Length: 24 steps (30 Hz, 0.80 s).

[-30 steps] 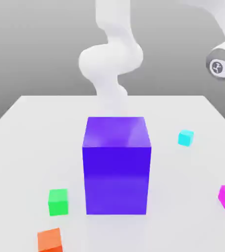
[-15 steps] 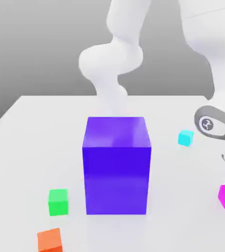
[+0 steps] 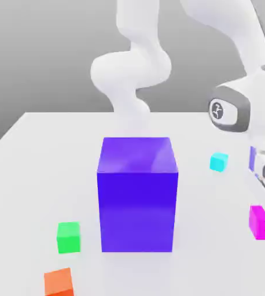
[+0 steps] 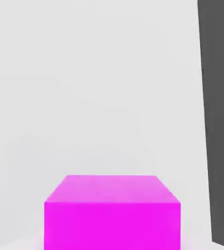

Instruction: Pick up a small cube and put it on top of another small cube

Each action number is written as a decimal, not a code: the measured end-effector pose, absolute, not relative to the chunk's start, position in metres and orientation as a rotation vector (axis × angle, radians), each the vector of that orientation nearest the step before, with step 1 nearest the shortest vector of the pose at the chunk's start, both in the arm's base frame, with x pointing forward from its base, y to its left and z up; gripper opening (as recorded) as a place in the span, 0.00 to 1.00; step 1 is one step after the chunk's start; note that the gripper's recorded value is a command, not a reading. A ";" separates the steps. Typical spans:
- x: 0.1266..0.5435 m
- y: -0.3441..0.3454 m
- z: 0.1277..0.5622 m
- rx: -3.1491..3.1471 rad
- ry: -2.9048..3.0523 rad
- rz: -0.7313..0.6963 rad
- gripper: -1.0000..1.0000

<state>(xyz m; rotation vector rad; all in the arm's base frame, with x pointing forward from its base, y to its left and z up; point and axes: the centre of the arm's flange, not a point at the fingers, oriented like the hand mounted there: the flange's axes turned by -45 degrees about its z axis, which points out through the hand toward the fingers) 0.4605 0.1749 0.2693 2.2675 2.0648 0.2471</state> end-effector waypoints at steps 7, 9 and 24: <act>0.483 -0.022 0.315 2.306 1.866 0.311 0.00; 0.467 -0.070 0.315 2.300 1.865 0.278 0.00; 0.359 -0.149 0.193 2.236 2.209 0.007 0.00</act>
